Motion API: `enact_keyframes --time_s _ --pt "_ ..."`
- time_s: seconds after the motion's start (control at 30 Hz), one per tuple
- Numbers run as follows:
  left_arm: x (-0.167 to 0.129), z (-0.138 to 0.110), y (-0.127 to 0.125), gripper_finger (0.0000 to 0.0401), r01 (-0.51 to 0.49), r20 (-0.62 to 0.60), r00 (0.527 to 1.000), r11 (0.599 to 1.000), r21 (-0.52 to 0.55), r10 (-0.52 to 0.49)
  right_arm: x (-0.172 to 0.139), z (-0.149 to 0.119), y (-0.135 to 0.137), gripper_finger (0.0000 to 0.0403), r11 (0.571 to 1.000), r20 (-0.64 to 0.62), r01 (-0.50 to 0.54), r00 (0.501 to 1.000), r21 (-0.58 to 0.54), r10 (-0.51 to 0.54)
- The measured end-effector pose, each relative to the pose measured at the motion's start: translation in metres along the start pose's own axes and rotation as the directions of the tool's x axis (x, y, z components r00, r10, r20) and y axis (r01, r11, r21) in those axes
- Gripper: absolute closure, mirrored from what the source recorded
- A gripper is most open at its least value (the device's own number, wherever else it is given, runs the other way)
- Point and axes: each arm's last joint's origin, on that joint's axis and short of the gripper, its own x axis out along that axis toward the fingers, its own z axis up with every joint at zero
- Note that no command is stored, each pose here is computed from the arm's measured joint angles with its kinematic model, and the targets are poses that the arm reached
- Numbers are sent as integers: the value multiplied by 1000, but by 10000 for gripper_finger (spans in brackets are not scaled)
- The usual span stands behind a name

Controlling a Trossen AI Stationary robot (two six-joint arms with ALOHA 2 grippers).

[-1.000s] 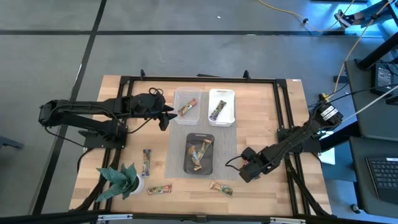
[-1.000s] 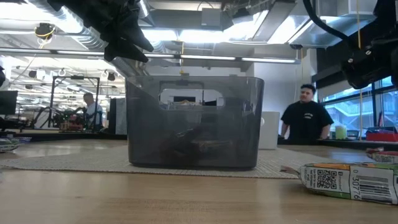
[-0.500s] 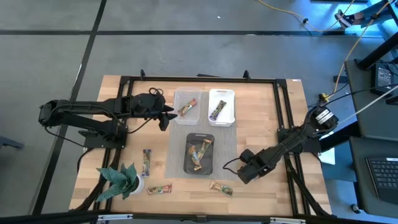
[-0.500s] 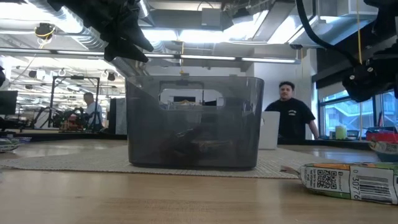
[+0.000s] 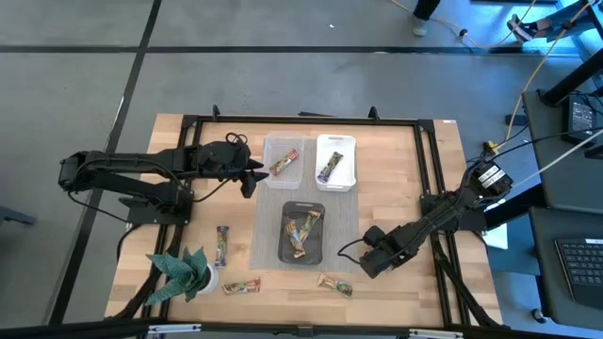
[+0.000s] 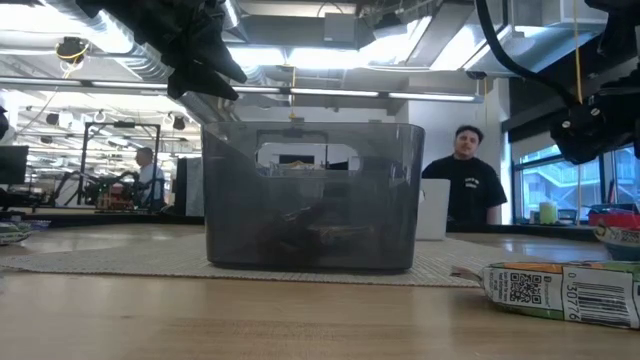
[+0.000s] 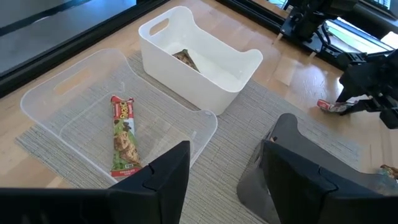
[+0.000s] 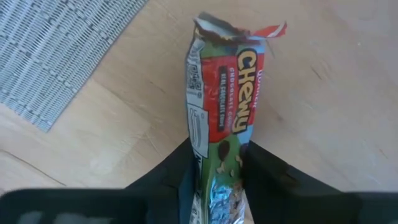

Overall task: Pick and place Granola Bars by type
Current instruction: Put the right red granola bar into the transparent bin

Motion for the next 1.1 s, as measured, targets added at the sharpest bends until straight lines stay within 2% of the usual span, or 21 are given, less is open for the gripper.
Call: enact_keyframes --time_s 0.23,0.33,0.53,0.63,0.7,0.83,1.0,1.1 --pt "0 0 0 213 0 0 1000 1000 1 0 -3 0 -1 314 1000 1 -13 1000 -3 13" --pt "0 0 0 212 3 -1 1000 1000 -4 -3 -14 0 0 316 998 15 -56 998 -10 56" --pt "2 5 -6 214 123 20 992 992 -12 -123 -52 5 11 316 979 196 -180 961 -96 196" --pt "7 12 -13 213 243 61 968 970 1 -243 -76 13 18 316 963 328 -222 908 -152 262" --pt "13 16 -21 212 334 88 938 942 38 -336 -95 19 25 316 953 427 -233 854 -194 296" --pt "28 22 -42 214 485 165 843 857 177 -511 -134 34 39 316 934 583 -216 734 -286 348" --pt "47 18 -67 213 547 226 739 761 349 -635 -182 47 53 316 889 675 -194 589 -415 444" --pt "56 15 -79 212 576 268 684 728 371 -678 -203 51 61 316 843 695 -179 494 -507 523"
